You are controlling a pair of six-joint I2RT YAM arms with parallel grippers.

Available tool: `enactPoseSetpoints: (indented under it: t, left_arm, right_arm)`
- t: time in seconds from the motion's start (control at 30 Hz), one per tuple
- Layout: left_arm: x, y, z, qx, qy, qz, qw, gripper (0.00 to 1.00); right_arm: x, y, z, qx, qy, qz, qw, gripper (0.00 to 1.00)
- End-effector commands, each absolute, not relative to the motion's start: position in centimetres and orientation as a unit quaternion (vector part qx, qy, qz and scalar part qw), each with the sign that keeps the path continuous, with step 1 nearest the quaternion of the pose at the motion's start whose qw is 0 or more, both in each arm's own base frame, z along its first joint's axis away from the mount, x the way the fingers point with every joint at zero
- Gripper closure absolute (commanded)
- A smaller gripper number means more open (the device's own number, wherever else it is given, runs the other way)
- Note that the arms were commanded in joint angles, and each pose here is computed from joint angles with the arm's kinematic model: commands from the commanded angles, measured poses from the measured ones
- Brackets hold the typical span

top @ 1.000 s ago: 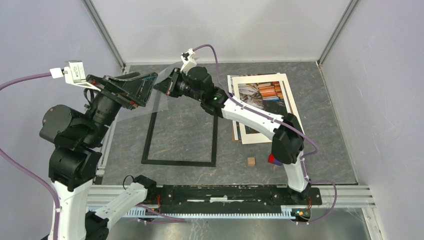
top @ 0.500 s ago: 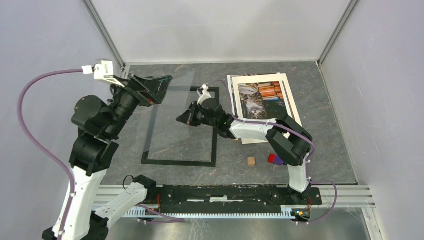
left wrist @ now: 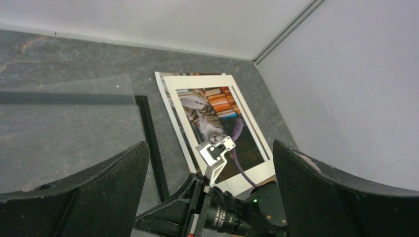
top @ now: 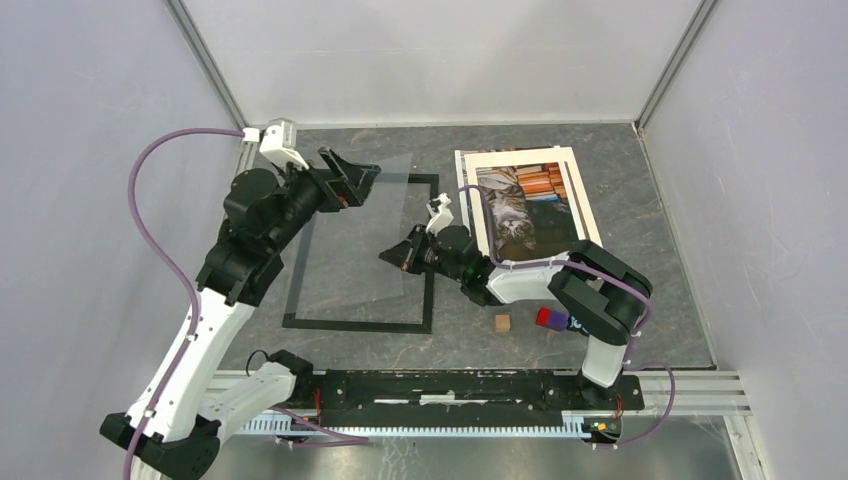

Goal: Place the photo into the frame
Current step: Place the photo frame item in the photo frame.

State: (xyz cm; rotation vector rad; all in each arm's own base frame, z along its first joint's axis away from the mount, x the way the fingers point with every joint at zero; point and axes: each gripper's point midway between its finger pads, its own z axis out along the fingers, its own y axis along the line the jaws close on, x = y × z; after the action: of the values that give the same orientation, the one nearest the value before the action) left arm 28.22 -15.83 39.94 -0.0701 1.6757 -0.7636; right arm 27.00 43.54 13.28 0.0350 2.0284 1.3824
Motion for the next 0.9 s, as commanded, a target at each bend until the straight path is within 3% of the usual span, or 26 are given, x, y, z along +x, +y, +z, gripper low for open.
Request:
enactPoseSetpoints:
  t: [0.0,0.87]
  left_arm:
    - [28.4,-16.0,40.3,0.001,0.714,-0.316,0.625,0.00]
    - [29.0,-15.4,39.3,-0.005,0.727,-0.308,0.613,0.00]
  right_arm:
    - [27.9,43.5,15.0,0.029,0.749,0.554,0.362,1.00]
    - [26.8,40.4,10.1,0.069,0.767,0.536,0.347,1.00]
